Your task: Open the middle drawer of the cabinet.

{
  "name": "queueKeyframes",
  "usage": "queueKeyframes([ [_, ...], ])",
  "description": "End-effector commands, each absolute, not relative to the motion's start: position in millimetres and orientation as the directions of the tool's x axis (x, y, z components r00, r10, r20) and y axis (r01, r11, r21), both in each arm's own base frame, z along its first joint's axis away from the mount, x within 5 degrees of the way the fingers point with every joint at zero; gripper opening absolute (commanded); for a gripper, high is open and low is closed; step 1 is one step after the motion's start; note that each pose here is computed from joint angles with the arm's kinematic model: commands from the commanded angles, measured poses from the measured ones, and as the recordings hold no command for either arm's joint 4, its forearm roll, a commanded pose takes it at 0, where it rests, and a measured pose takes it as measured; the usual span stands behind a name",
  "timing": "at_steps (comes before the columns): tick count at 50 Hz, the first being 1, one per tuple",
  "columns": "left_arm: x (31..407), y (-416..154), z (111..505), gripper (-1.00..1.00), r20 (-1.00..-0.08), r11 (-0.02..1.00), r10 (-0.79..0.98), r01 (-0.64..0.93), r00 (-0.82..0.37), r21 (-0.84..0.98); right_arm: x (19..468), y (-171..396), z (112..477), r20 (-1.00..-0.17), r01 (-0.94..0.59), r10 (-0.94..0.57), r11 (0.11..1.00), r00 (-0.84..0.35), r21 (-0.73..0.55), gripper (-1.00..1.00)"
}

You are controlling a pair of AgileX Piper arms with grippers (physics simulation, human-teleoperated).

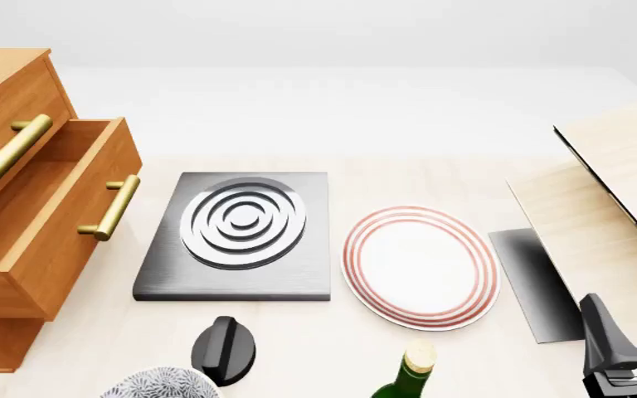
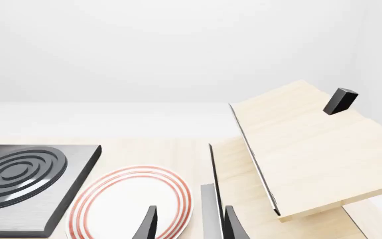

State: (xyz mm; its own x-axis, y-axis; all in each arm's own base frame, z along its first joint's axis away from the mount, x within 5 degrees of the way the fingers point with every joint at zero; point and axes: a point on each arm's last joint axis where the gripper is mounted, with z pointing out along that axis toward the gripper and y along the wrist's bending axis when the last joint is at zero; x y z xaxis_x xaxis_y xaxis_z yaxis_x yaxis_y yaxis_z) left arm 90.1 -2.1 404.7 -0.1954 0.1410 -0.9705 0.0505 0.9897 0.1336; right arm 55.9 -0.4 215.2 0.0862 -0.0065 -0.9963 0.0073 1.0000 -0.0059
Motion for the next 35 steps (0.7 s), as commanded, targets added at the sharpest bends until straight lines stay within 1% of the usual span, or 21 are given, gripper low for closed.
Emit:
queueKeyframes([
  [1,88.1,7.3,402.6,1.00,-0.971,0.996,0.032,-0.071,-0.236,0.050,56.0,-0.3,214.8,-0.996,0.006,-0.005,1.000,0.086,-0.005,1.00],
  [3,87.7,9.0,403.3,1.00,-0.973,0.994,0.038,-0.088,-0.227,0.060,56.0,-0.3,214.8,-0.996,0.006,-0.005,1.000,0.086,-0.005,1.00],
  [4,94.2,9.5,399.9,1.00,-0.967,0.995,0.014,-0.090,-0.256,0.038,56.0,-0.3,214.8,-0.996,0.006,-0.005,1.000,0.086,-0.005,1.00],
  [6,91.8,11.6,402.7,1.00,-0.971,0.992,0.015,-0.115,-0.239,0.044,56.0,-0.3,214.8,-0.996,0.005,-0.005,1.000,0.086,-0.005,1.00],
  [13,104.5,16.5,400.0,1.00,-0.964,0.988,-0.033,-0.154,-0.264,0.008,56.0,-0.3,214.8,-0.996,0.006,-0.005,1.000,0.086,-0.004,1.00],
  [35,140.3,18.4,382.7,1.00,-0.930,0.987,-0.108,-0.152,-0.351,-0.057,56.0,-0.3,214.8,-0.996,0.006,-0.005,1.000,0.086,-0.005,1.00],
])
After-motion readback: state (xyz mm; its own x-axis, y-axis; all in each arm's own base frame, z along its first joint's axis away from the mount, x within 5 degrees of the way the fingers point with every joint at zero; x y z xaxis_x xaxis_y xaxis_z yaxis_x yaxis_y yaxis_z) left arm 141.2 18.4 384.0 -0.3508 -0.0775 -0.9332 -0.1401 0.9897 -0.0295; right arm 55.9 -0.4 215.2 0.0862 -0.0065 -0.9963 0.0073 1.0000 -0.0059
